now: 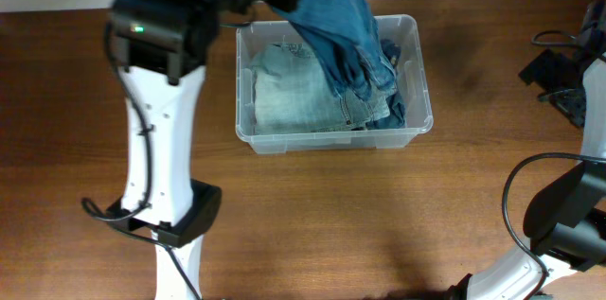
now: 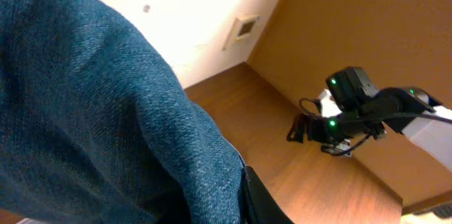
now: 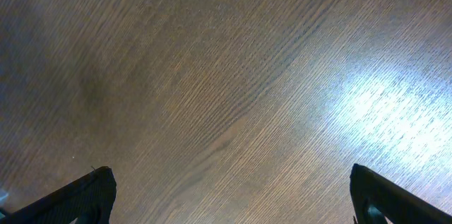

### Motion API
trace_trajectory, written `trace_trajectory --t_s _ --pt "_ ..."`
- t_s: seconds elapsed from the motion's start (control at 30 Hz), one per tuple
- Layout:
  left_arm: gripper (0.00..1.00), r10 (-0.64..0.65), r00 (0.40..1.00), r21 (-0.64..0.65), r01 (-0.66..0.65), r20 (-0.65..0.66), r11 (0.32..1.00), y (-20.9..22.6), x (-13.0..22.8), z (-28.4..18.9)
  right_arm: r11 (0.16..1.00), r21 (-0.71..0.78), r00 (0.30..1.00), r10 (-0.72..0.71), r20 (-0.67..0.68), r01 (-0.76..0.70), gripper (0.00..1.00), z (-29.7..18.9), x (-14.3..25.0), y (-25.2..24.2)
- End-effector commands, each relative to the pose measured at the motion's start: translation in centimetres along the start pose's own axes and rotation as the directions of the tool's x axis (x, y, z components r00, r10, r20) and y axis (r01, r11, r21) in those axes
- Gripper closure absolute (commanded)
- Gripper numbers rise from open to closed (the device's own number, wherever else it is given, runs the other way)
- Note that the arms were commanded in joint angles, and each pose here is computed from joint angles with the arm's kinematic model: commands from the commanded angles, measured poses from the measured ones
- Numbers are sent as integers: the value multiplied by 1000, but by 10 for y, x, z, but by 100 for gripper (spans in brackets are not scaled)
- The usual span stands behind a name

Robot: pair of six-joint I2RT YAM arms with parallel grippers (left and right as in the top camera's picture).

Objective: Pack container
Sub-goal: 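Grasp the dark-blue jeans with the left gripper and lift it, then carry the dark-blue jeans right and lower it into the container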

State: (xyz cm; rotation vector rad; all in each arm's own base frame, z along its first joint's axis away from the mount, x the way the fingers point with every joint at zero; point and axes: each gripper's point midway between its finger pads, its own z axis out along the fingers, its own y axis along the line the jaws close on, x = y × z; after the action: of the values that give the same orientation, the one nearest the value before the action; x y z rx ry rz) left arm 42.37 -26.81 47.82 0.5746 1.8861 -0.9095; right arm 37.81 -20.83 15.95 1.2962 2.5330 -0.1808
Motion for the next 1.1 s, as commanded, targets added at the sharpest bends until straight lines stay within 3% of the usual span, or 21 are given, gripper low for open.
trace_trajectory --t_s 0.0,0.6,1.07 --pt "99 56 995 -13 -55 81 998 -34 -19 -9 1000 12 1000 12 3 -12 2 1 0 -2" --pt "99 115 988 89 -124 104 988 -77 1 85 1000 12 1000 12 3 -12 2 1 0 -2" --pt "99 84 996 67 -84 -6 994 -48 44 132 1000 12 1000 12 3 -12 2 1 0 -2"
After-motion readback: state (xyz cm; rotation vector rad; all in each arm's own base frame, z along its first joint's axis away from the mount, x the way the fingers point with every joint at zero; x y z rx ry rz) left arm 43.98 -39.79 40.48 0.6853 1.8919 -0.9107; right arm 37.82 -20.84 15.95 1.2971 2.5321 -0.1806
